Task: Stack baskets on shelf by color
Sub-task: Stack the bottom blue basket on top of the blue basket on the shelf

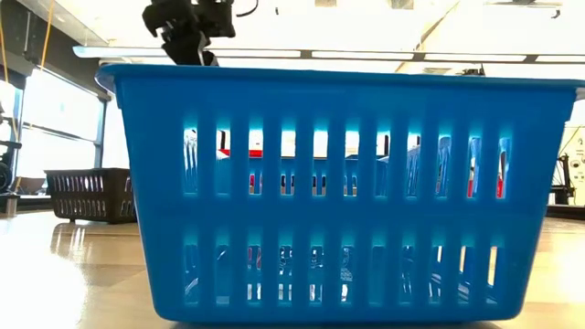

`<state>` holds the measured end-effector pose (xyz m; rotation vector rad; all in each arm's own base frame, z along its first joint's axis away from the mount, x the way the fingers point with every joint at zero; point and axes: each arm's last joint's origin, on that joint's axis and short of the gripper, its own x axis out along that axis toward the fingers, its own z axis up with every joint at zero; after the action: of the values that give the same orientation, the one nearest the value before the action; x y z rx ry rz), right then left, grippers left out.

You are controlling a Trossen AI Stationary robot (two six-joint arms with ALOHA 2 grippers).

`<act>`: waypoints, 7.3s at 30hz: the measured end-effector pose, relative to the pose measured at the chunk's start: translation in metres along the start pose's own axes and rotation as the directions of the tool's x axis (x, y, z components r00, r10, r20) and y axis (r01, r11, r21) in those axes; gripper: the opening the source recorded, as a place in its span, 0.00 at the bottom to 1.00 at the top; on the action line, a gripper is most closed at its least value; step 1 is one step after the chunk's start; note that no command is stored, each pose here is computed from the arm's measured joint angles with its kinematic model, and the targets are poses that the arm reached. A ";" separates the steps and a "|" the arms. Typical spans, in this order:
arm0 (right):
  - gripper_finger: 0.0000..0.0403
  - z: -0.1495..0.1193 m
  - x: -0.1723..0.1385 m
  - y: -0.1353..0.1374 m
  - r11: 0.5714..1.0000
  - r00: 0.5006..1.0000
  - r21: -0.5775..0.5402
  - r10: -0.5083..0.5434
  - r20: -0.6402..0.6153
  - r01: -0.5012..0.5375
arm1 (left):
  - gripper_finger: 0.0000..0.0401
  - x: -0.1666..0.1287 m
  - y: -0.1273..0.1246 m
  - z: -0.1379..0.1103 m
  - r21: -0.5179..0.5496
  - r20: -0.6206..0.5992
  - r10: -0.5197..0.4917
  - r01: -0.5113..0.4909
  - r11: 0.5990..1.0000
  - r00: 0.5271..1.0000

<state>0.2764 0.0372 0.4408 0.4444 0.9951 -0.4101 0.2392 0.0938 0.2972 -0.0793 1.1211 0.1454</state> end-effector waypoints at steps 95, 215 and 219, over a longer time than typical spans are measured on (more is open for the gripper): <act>0.03 -0.177 0.242 0.229 0.837 0.935 -0.489 0.075 -0.345 -0.248 | 0.45 -0.008 -0.107 -0.034 0.077 -0.150 0.089 -0.078 0.994 0.985; 0.00 -0.013 0.143 -0.154 0.683 0.955 -0.682 -0.283 0.086 0.264 | 0.45 -0.005 -0.046 -0.027 -0.226 -0.163 0.244 -0.277 0.934 0.956; 0.00 -0.012 0.152 -0.154 0.689 0.960 -0.686 -0.277 0.047 0.233 | 0.45 -0.005 -0.046 -0.027 -0.226 -0.163 0.244 -0.277 0.934 0.956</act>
<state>0.2612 -0.1041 0.2771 -0.3743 1.1939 -0.2448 0.2198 0.0438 0.2897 -0.1631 1.2397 0.5256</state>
